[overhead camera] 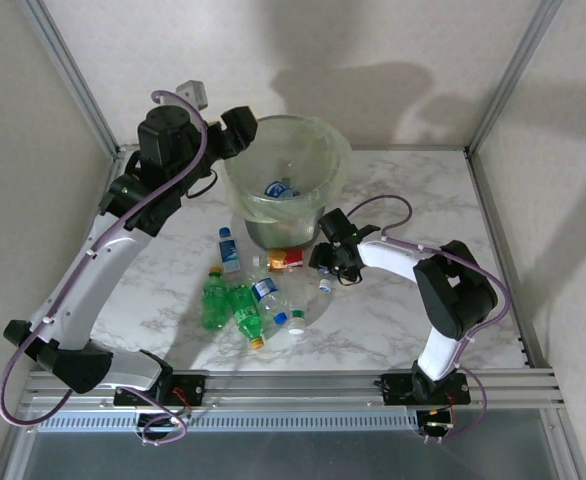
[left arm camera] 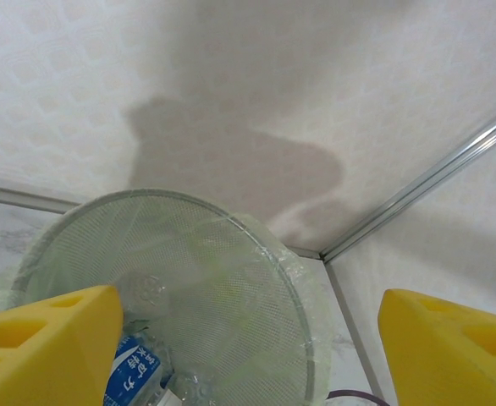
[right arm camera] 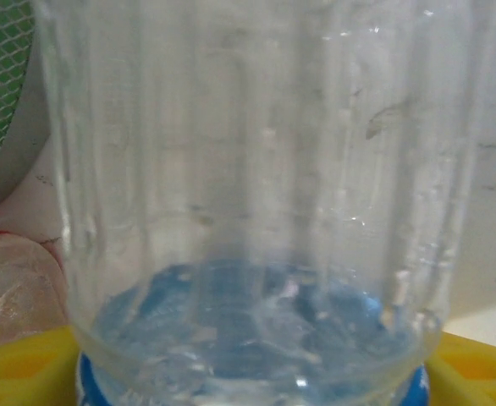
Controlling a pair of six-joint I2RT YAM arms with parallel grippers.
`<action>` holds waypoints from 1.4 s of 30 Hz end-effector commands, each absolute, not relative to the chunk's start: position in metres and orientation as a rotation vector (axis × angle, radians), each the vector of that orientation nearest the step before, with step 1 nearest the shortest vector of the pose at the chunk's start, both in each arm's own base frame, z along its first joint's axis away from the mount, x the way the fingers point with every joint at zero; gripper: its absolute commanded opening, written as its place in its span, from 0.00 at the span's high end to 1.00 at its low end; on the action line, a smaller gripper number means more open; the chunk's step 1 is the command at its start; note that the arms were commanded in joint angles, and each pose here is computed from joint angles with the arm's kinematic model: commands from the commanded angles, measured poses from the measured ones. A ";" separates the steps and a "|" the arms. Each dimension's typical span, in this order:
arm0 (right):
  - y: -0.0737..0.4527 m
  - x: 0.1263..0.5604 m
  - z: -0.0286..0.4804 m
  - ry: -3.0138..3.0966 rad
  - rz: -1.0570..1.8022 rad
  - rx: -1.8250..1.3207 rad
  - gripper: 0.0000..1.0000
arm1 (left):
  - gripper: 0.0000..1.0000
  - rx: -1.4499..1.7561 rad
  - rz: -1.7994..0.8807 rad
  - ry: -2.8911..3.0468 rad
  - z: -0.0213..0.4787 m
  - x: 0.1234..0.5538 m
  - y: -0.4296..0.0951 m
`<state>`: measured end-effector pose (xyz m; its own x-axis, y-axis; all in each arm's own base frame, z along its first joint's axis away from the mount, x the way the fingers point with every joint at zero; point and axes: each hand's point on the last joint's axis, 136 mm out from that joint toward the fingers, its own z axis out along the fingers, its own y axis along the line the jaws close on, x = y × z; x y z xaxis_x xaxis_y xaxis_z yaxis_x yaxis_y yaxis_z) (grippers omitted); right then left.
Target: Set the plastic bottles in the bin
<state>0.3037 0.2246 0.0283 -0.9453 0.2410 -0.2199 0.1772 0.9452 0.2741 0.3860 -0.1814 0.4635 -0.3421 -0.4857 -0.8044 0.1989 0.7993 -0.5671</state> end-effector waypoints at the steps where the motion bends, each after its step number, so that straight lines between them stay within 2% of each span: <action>1: 0.218 0.302 0.024 2.847 0.298 0.303 0.31 | 0.21 -0.233 -0.735 1.757 0.471 0.382 -0.176; 8: 0.209 0.299 0.040 2.791 0.306 0.308 0.37 | 0.20 -0.237 -0.739 1.756 0.470 0.382 -0.175; 18: 0.182 0.287 0.082 2.690 0.270 0.322 0.40 | 0.19 -0.240 -0.757 1.768 0.467 0.384 -0.177; 26: 0.163 0.288 0.171 2.462 0.326 0.294 0.40 | 0.19 -0.239 -0.840 1.779 0.467 0.393 -0.188; 34: 0.172 0.294 0.274 2.214 0.486 0.114 0.40 | 0.18 -0.113 -0.993 1.827 0.468 0.397 -0.222; 42: 0.189 0.285 0.331 2.062 0.652 -0.021 0.40 | 0.18 -0.017 -1.074 1.891 0.456 0.395 -0.244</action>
